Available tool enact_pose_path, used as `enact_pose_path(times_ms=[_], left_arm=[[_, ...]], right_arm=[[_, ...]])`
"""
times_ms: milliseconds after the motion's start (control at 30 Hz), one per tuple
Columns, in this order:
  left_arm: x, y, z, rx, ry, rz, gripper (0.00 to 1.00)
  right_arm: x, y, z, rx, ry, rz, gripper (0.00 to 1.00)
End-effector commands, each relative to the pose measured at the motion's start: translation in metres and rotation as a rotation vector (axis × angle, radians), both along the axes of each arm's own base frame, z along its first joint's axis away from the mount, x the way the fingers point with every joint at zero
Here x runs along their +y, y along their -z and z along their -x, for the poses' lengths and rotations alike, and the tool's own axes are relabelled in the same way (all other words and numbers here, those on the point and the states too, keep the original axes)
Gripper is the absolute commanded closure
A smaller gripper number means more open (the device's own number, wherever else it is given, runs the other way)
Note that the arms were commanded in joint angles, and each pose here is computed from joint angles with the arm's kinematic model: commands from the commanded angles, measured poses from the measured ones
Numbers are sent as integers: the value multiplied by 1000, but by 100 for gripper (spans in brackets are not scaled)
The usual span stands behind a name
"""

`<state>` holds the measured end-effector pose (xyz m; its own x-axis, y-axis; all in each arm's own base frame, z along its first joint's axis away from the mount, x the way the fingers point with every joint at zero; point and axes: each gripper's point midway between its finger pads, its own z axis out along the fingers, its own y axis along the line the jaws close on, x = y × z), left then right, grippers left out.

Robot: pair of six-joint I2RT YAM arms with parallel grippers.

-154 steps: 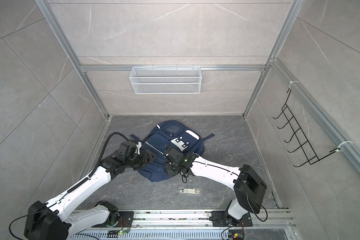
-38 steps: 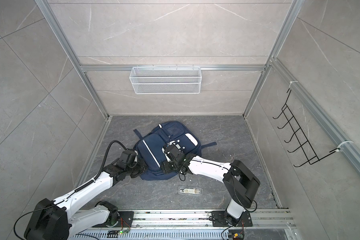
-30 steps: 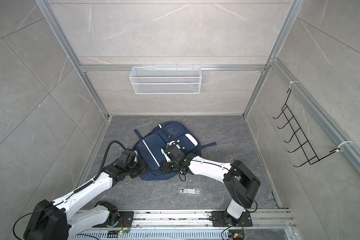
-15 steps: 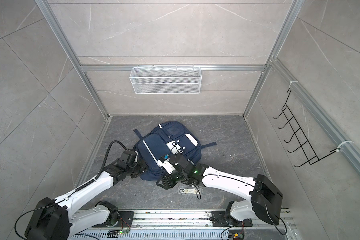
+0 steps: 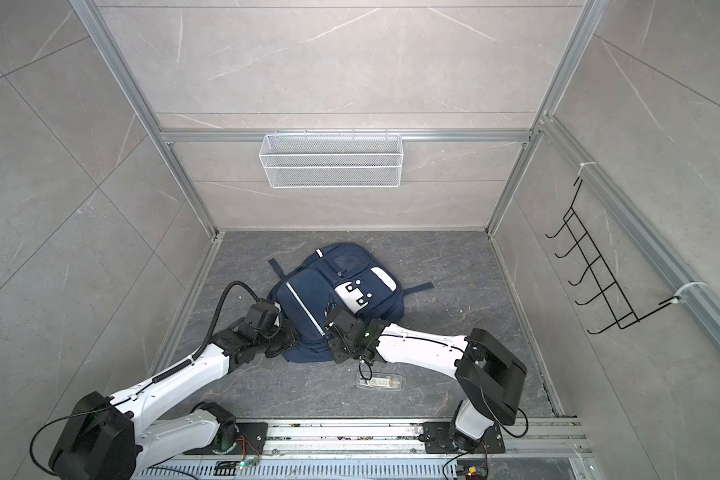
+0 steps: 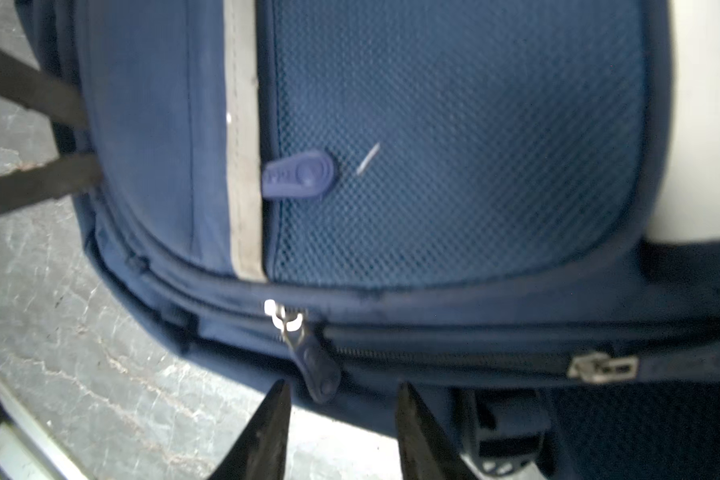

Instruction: Pack the student bag

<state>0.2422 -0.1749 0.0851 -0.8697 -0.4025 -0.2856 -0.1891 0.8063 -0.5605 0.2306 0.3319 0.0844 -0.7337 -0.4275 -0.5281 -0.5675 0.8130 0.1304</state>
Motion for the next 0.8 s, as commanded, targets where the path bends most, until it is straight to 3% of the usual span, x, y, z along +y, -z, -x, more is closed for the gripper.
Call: enact_pose_path(times_ms=[0,100,333,467,767], left_arm=[[-9,-13,-4,-30,5,33,100],[-10,-14,-4,-34,3,35,100],[-19,-14,-6,-31,19,38,100],[-25,-15,-7,-30,29,37,100],[-44,-19,-11,-40,27,57,100]], right_arm=[[3,-3,-12,-44,6,35,56],[5,1,-11,-31,0,36,58],[1,6,-6,-20,-1,38,73],[-1,8,-4,-9,2,35,87],[30,-9,22,54,-70,-50,90]])
